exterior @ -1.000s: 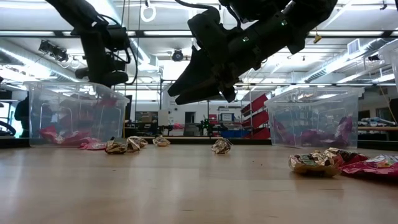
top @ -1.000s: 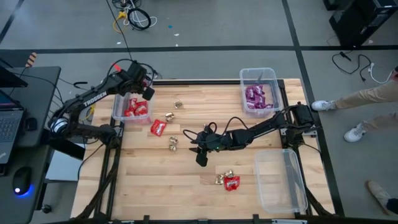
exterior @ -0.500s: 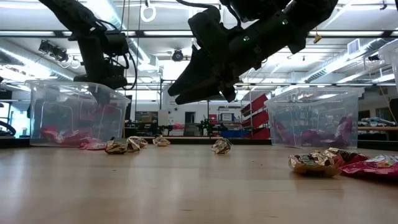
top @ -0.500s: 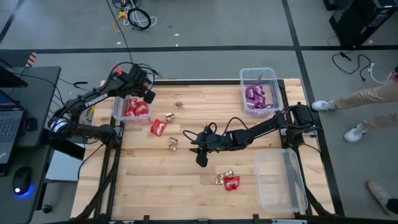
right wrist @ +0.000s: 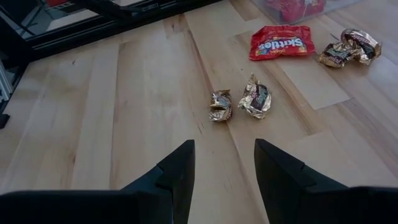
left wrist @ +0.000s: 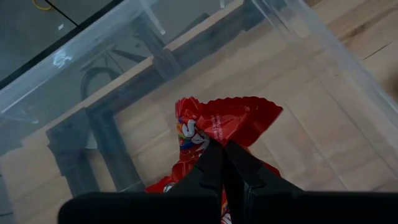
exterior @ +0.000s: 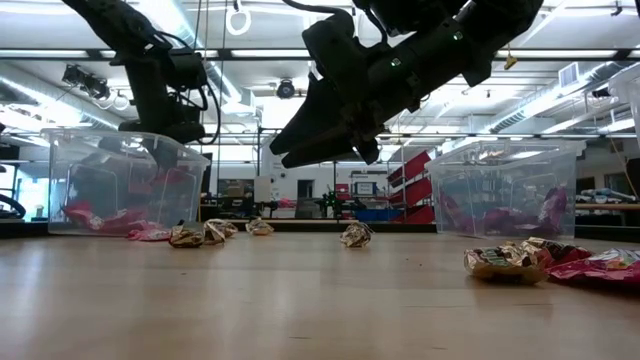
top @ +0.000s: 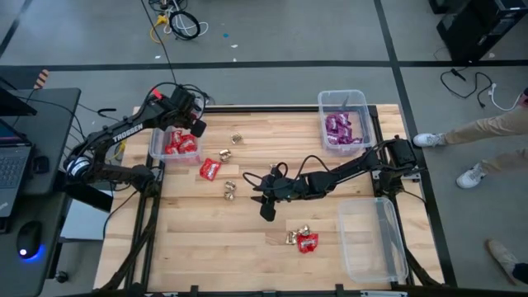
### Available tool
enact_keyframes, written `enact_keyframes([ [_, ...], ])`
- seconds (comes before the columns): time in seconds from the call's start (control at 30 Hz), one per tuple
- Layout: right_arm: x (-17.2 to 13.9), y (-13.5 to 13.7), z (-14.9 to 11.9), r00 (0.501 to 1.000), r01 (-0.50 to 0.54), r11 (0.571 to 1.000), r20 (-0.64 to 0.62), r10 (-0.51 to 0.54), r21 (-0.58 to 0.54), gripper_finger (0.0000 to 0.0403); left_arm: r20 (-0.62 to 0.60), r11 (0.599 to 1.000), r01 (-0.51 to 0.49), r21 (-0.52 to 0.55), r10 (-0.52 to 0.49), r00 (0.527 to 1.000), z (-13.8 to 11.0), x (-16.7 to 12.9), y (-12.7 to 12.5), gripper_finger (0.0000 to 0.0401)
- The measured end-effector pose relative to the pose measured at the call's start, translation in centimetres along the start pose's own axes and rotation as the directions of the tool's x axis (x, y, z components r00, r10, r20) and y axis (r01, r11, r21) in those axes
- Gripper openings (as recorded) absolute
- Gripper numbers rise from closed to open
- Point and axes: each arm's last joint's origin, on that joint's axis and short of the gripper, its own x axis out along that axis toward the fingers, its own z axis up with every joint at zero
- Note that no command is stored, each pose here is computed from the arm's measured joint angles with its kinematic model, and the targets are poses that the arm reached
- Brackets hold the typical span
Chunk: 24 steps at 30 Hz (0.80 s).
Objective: Sort candy
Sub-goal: Put the red candy into the top left transparent bin
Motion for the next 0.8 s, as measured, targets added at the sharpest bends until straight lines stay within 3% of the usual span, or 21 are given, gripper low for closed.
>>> enact_keyframes([
  [0.8,0.0,0.0,0.0,1.0,0.0,1.0,0.0,0.0,0.0,0.0151,0.001,1.0,-0.008,0.004,0.008,1.0,0.01,0.0,0.02,0.0054],
])
